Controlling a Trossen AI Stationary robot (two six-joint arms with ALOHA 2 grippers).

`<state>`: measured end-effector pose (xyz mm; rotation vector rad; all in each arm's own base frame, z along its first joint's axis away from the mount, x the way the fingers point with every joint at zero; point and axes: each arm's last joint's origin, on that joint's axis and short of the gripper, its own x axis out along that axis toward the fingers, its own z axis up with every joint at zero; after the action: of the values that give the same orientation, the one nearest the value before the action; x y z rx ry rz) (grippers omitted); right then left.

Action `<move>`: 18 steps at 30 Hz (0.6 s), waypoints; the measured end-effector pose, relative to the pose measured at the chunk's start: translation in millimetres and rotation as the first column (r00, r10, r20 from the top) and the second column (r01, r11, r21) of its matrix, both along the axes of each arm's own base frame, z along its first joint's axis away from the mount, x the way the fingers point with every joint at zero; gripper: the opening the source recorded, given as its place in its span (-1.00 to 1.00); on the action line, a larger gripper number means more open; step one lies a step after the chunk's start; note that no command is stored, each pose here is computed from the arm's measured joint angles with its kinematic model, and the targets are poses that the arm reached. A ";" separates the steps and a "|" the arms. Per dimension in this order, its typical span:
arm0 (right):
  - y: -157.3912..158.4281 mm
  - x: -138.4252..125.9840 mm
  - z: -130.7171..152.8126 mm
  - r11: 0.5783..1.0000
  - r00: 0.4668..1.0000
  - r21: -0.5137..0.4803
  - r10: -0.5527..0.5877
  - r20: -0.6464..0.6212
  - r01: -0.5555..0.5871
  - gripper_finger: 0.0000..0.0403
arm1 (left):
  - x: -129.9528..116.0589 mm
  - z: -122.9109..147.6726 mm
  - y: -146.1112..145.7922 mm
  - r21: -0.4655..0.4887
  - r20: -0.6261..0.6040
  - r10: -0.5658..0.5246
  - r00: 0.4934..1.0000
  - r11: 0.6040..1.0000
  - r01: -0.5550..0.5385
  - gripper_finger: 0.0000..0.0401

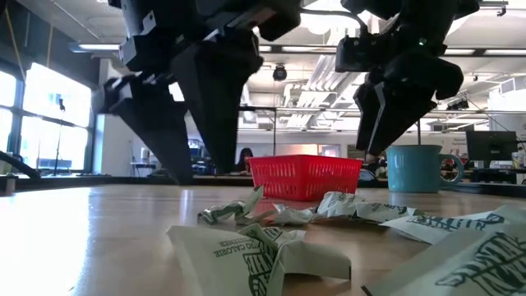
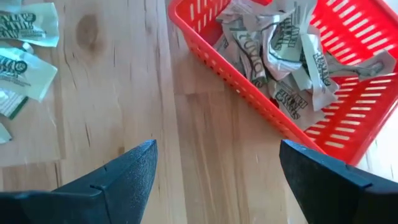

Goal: Pick and place items into bin
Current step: Put the truvia packet into the red bin

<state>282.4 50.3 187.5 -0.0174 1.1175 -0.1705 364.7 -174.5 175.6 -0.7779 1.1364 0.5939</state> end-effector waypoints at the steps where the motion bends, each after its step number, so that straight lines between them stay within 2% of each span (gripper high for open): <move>1: -0.1 -0.3 -0.1 1.000 1.000 0.000 0.000 -0.003 0.000 0.62 | -0.8 0.0 1.5 0.021 -0.005 0.013 1.000 1.000 -0.012 0.26; 6: -0.3 -2.3 -1.0 1.000 1.000 0.002 -0.006 -0.025 0.006 0.62 | 3.4 -3.6 6.0 0.047 0.008 0.034 0.999 0.998 -0.034 0.26; 14: -0.7 -3.5 -1.3 1.000 0.999 -0.001 -0.013 -0.037 0.013 0.62 | 7.9 -29.1 4.0 0.088 -0.046 -0.003 0.999 0.996 0.008 0.25; 18: -0.9 -3.5 -1.2 1.000 0.999 -0.009 -0.015 -0.035 0.015 0.63 | 7.2 -30.8 4.2 0.108 -0.061 -0.030 0.998 0.994 0.036 0.06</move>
<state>278.8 49.4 186.3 -0.0198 1.1522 -0.1892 371.9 -170.3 144.9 -0.6503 1.1594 0.6493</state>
